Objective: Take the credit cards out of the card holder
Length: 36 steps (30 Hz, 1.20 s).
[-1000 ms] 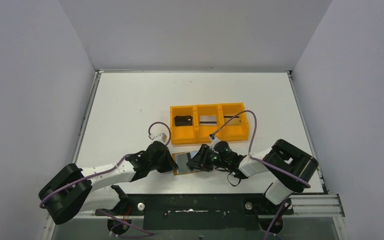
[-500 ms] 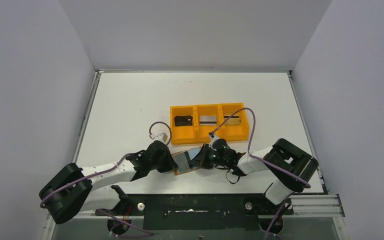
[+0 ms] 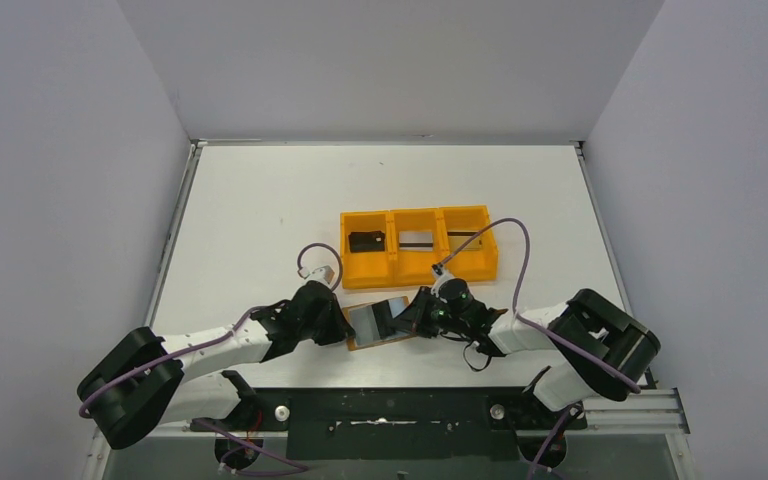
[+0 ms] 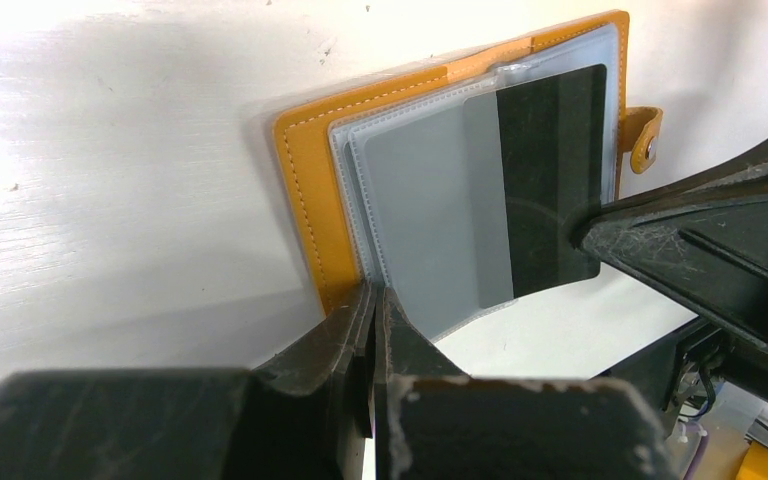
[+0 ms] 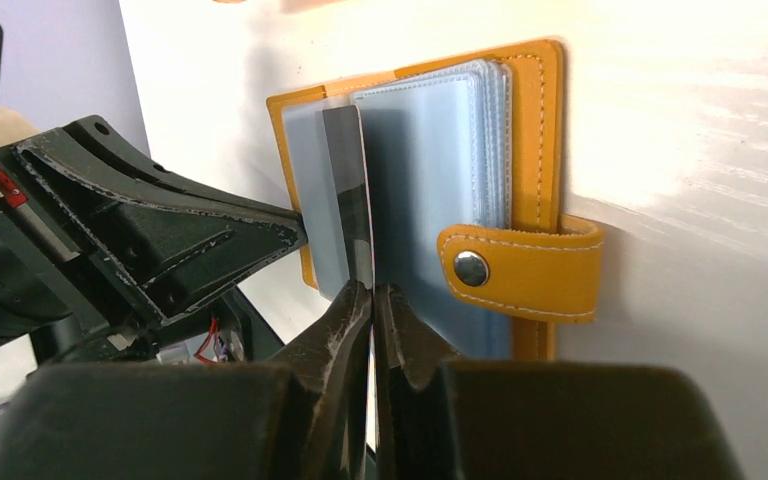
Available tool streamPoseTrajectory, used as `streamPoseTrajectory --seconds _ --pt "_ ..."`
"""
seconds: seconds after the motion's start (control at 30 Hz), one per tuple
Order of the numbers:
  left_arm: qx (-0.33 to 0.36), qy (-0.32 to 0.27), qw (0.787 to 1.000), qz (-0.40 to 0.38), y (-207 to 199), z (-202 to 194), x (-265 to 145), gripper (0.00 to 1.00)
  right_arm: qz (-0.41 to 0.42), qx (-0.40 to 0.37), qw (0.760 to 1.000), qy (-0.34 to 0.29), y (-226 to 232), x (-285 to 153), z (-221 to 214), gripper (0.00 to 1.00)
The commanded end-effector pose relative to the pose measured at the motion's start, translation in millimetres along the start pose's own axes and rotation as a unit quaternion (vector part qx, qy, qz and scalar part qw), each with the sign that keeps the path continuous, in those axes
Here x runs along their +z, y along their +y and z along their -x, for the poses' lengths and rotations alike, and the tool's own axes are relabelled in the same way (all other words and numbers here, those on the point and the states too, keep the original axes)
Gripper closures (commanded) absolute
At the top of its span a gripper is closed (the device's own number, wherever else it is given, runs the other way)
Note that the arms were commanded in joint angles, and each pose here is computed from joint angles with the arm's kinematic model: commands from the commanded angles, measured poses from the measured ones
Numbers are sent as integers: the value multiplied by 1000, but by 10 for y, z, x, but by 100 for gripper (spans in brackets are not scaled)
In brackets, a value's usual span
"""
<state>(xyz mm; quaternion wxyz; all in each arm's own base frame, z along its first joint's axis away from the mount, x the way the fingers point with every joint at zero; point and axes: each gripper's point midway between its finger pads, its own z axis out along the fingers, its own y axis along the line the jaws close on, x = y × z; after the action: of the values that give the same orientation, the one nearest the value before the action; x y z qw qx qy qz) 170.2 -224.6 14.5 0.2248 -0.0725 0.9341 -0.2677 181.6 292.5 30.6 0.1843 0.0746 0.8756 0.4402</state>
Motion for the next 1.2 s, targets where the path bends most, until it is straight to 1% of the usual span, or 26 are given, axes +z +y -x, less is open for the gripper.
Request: streamPoseTrajectory --seconds 0.0,0.27,0.3,0.37,0.43,0.53,0.7,1.0,1.17 --pt "15 32 997 66 384 -183 -32 100 4 -2 1000 -25 10 -53 92 100" --pt "20 29 998 53 299 -142 -53 100 -6 -3 999 -51 18 -189 187 100" --pt "20 27 998 53 284 -124 -66 98 -7 -6 998 -56 41 -215 208 100" --pt "20 20 998 54 254 -75 -100 90 -9 -13 998 -68 81 -270 263 100" --pt "21 11 998 49 206 -21 -127 85 -12 -21 996 -80 128 -331 322 100" --pt "21 3 999 40 134 35 -164 73 -16 -32 995 -93 199 -414 389 100" --pt "24 -4 999 44 109 92 -201 66 -7 -37 994 -106 309 -490 454 100" --pt "16 -33 997 61 146 209 -340 43 -7 -52 992 -115 425 -524 543 100" --pt "9 -53 996 65 154 282 -415 37 -9 -59 991 -118 479 -527 589 100"
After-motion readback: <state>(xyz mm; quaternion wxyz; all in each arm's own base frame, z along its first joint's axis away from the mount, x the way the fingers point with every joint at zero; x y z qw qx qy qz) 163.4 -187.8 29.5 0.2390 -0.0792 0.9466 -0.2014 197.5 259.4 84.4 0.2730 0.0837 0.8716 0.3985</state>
